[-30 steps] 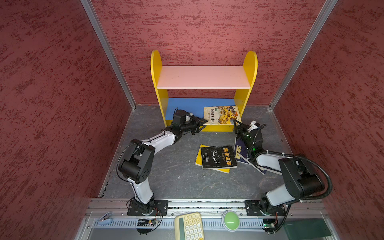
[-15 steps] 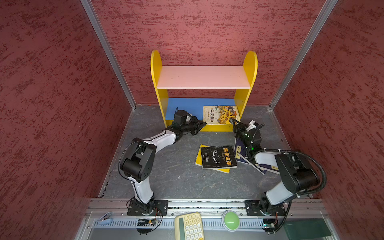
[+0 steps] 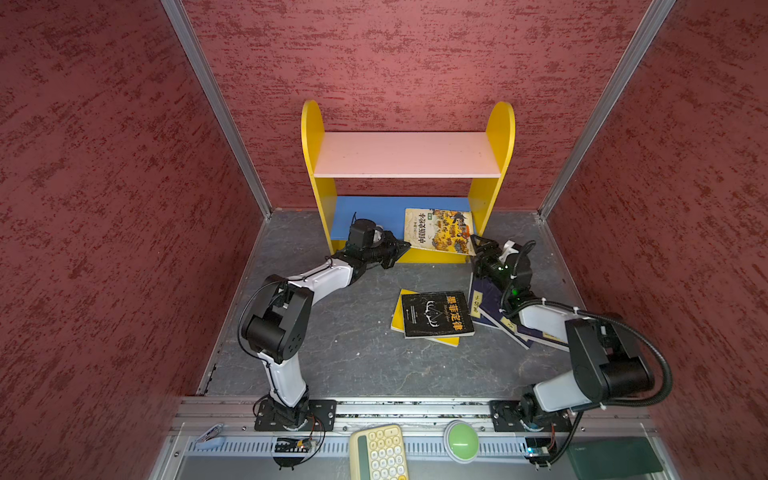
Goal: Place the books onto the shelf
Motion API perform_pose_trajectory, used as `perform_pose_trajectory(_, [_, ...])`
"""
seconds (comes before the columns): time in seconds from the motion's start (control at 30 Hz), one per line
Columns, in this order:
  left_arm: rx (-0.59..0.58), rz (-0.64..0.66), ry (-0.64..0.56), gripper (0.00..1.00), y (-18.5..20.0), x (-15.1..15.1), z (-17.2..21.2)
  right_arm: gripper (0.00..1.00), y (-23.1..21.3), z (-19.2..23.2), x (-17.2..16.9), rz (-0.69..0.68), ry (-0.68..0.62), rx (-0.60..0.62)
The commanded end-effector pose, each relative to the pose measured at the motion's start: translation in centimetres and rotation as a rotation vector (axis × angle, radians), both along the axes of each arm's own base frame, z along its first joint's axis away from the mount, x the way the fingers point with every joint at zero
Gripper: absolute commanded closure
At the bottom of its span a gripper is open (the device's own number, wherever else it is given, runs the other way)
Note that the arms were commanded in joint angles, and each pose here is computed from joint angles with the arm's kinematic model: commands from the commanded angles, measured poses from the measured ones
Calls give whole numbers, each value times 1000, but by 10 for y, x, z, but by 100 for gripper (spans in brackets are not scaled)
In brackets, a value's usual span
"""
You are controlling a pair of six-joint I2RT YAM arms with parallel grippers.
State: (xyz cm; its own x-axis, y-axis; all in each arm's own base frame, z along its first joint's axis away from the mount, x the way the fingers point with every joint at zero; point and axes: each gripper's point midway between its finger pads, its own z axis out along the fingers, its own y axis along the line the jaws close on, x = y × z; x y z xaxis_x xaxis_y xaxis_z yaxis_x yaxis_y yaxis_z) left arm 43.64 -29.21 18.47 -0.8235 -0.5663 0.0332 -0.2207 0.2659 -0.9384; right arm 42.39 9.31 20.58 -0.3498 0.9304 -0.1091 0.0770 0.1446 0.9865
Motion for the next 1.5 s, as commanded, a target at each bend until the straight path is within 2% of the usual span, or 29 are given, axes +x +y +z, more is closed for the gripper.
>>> perform_pose_trajectory(0.0, [6,54,-40,100,3,10,0,14,-16,13,-7,12,27,-142])
perform_pose_trajectory(0.1, [6,84,-66,100,2,14,4,7,-31,19,-14,12,46,-255])
perform_pose_trajectory(0.23, [8,98,-93,100,1,21,7,7,-34,22,-14,77,42,-314])
perform_pose_trajectory(0.3, [5,84,-106,100,-3,25,9,1,-29,23,-12,122,36,-343])
perform_pose_trajectory(0.67, [25,13,-143,100,-27,39,10,1,-28,29,10,177,-27,-532])
perform_pose_trajectory(1.13, [5,-20,-122,100,-47,47,-3,1,-38,6,45,175,32,-658])
perform_pose_trajectory(1.47, [10,-53,-103,100,-51,38,-11,1,-34,-11,56,198,48,-640])
